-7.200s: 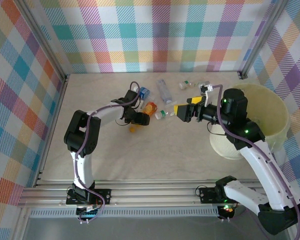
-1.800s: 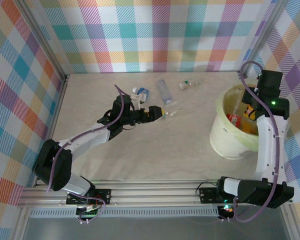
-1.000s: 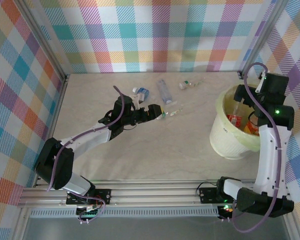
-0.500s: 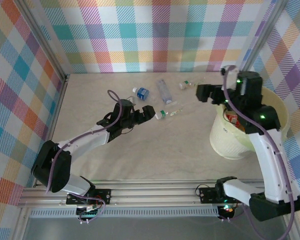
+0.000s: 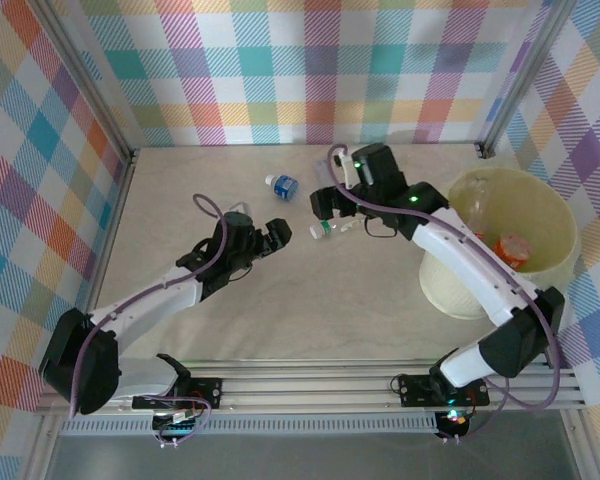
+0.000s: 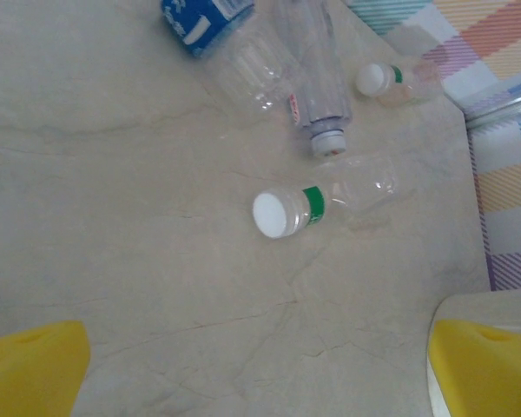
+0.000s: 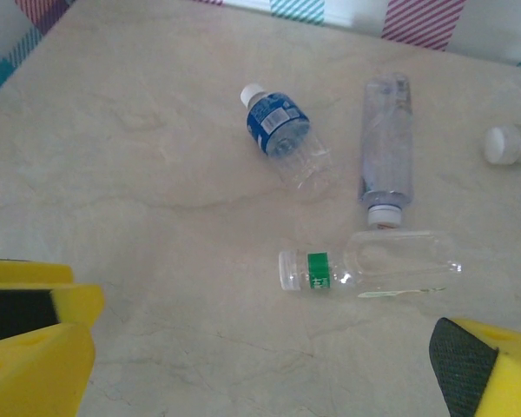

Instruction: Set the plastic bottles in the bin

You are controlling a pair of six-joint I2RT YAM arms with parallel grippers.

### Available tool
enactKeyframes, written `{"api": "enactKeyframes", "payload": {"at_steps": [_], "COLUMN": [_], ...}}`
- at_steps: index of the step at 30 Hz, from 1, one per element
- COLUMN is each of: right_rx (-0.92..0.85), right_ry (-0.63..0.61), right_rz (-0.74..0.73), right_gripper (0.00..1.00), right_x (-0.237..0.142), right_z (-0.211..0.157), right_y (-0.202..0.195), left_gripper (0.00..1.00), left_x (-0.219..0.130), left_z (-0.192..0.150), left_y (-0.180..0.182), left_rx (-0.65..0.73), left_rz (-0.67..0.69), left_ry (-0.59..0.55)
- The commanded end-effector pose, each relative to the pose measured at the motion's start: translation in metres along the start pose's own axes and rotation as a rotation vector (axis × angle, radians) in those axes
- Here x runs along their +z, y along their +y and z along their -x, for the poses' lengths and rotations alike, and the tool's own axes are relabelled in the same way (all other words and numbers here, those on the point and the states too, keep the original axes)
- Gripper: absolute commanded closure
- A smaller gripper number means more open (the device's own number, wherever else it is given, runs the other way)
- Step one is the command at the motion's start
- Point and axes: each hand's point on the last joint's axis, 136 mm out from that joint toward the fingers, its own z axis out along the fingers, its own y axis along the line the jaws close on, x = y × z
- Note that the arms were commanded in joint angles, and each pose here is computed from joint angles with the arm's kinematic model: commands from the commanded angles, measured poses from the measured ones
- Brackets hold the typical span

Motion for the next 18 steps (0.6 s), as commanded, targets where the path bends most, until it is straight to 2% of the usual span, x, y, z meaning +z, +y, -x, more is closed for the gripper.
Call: {"api": "enactKeyframes", "payload": {"at_steps": [1, 9, 14, 18], "right_rx": [0.031, 0.221, 0.367, 0.457], "right_ry": [-0.049, 0.001, -0.017, -0.062], "right_rz": [-0.043, -0.089, -0.274, -0.366], "right_gripper": [0.00, 0.00, 0.00, 0.00], "right_x": [0.011, 0.076, 0.104, 0.120], "right_z": [0.010, -0.026, -0.047, -0.055], "right_y": [0.006, 0.001, -0.032, -0.048], "left_gripper": [0.00, 0.00, 0.00, 0.00], "left_x": [-0.011, -0.032, -0.043, -0.050], "left_z": [-0.001, 0.002, -0.001, -0.004], "left_y": [0.018, 0.036, 0.050, 0.061], "left_rx": [-0.016, -0.018, -0.013, -0.023], "left_rz": [0.060, 0.102, 0.141, 0.162], "left_ry": [-0.038, -0.094, -0.106, -0.114]}}
